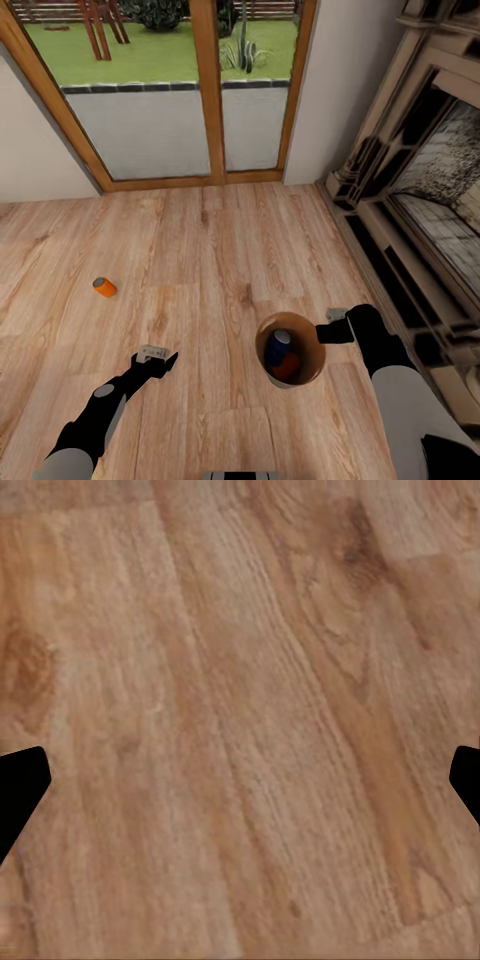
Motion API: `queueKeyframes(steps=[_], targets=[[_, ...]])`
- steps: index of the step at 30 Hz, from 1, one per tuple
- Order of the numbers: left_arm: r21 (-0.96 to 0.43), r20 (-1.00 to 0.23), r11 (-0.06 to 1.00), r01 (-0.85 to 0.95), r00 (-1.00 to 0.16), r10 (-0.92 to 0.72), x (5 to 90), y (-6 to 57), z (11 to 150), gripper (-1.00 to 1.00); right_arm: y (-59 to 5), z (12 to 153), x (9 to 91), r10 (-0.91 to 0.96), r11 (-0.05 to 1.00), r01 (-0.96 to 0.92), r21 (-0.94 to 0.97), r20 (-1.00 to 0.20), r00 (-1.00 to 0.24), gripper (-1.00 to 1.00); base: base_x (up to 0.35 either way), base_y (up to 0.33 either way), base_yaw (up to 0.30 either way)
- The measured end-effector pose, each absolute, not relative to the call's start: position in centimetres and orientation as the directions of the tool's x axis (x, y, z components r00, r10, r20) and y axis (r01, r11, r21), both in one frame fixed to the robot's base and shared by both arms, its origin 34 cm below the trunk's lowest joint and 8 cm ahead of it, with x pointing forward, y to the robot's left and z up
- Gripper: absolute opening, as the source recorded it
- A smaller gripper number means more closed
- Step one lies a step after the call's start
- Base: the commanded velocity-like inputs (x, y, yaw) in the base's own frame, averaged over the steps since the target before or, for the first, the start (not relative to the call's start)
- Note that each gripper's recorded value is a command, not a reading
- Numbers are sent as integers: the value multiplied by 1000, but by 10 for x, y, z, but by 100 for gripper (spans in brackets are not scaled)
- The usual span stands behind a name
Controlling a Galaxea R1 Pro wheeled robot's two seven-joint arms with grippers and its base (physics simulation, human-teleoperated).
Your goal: Put the three can of soda from the living room inside the tash can in the kitchen.
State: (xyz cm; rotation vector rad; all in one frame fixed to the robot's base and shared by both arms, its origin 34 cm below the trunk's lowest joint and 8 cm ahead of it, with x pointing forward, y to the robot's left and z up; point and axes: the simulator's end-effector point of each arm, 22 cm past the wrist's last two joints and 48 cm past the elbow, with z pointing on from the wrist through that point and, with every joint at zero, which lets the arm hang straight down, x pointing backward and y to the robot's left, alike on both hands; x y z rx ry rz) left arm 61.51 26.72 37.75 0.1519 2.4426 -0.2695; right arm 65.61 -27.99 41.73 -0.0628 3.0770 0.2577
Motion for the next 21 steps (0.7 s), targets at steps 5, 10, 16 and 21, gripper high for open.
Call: queueKeyframes(steps=[5,10,16,21], targets=[[-153,-638,972,178,-769,40,616,267,379,100,-278,420,657,-30,984,-40,174,-60,-998,-100,313,127,209],[-154,-642,972,179,-766,39,618,266,382,100,-279,422,659,-34,985,-44,169,-65,-997,-100,313,127,216],[-162,-648,970,180,-761,33,620,260,384,100,-279,425,660,-31,984,-43,171,-70,-997,-100,313,127,217],[-163,-654,970,179,-756,29,623,260,388,100,-279,427,662,-31,984,-44,170,-74,-997,-100,313,127,217]])
